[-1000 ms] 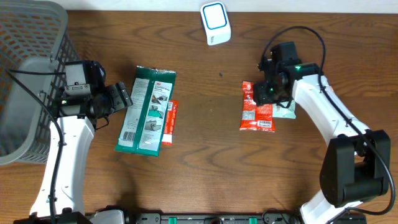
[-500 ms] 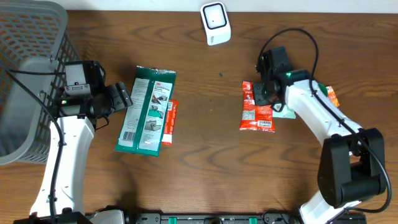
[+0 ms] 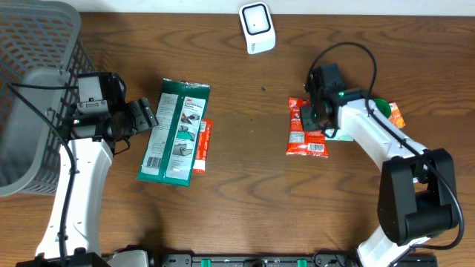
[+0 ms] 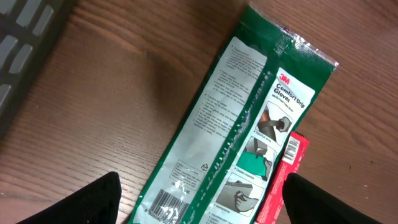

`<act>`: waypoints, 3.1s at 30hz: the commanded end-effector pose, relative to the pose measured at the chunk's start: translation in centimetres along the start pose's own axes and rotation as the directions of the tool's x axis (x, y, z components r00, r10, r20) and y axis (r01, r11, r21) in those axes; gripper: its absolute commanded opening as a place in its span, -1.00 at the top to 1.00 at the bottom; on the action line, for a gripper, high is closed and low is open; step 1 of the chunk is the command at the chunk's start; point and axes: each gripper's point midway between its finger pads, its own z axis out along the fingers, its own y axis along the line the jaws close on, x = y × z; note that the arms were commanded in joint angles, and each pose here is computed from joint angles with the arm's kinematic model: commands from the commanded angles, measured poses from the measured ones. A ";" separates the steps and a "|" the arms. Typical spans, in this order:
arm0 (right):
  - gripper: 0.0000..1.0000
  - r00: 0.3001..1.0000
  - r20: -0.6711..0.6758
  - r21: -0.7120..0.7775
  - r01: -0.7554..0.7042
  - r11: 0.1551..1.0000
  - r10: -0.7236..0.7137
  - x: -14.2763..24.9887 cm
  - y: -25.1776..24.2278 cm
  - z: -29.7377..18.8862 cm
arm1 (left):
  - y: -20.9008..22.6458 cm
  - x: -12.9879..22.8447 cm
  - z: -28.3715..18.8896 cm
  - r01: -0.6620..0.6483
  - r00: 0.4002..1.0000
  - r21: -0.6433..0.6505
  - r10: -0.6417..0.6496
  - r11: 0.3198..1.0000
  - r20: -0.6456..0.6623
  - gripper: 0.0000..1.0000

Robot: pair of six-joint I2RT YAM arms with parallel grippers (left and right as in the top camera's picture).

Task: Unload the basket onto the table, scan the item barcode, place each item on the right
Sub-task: 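Open the right gripper to release the red pack and lift, then move the right gripper left to the red Nescafe stick by the gloves pack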

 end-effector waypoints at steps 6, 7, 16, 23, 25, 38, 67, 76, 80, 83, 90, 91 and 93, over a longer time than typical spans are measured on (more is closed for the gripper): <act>0.30 0.998 0.046 -0.249 0.050 0.967 -0.040 -1.2 7.6 -3.3 | 0.2 -0.2 -0.1 -0.019 1.000 -0.009 0.019 1.000 0.005 -0.68; 0.31 0.998 0.041 -0.247 0.055 0.967 -0.046 -0.7 8.6 -2.6 | 0.2 -0.2 -0.1 -0.019 1.000 -0.009 0.019 1.000 0.005 -0.67; 0.39 0.999 0.045 0.039 0.014 0.999 -0.016 1.0 7.1 1.6 | 0.2 -0.2 -0.1 -0.019 1.000 -0.009 0.019 1.000 0.005 -0.68; 0.39 1.000 0.010 0.066 0.014 0.998 -0.014 1.7 6.3 2.6 | 0.2 -0.2 -0.1 -0.019 1.000 -0.009 0.019 1.000 0.005 -0.68; 0.38 1.000 0.012 0.099 0.010 0.995 -0.011 1.6 5.5 2.6 | 0.2 -0.2 -0.1 -0.019 1.000 -0.010 0.019 1.000 0.005 -0.68; 0.38 0.999 -0.022 0.216 0.027 0.976 -0.023 1.9 1.4 2.4 | 0.2 -0.2 -0.1 -0.019 1.000 -0.009 0.019 1.000 0.005 -0.67; 0.10 0.999 0.010 -0.297 0.042 0.954 -0.041 0.4 10.6 -1.8 | 0.2 -0.2 -0.1 -0.019 1.000 -0.009 0.019 1.000 0.005 -0.67; 0.21 0.995 0.054 -0.361 -0.059 0.931 0.084 1.1 20.0 -3.4 | 0.2 -0.2 -0.1 -0.019 1.000 -0.009 0.019 1.000 0.005 -0.67; 0.17 0.978 0.153 -0.334 -0.084 0.939 0.142 0.6 22.7 -3.9 | 0.2 -0.2 -0.1 -0.019 1.000 -0.009 0.019 1.000 0.005 -0.67; 0.13 0.957 0.250 -0.303 -0.065 0.951 0.145 0.4 24.5 -4.3 | 0.2 -0.2 -0.1 -0.019 1.000 -0.009 0.019 1.000 0.005 -0.68; 0.21 0.923 0.373 -0.222 -0.004 0.975 0.089 1.6 27.4 -3.6 | 0.2 -0.2 -0.1 -0.019 1.000 -0.009 0.019 1.000 0.005 -0.67; 0.21 0.922 0.377 -0.225 0.005 0.974 0.082 1.8 28.0 -3.3 | 0.2 -0.2 -0.1 -0.019 1.000 -0.009 0.019 1.000 0.005 -0.67; 0.20 0.922 0.381 -0.232 0.019 0.972 0.073 2.2 28.9 -2.7 | 0.2 -0.2 -0.1 -0.019 1.000 -0.009 0.019 1.000 0.005 -0.67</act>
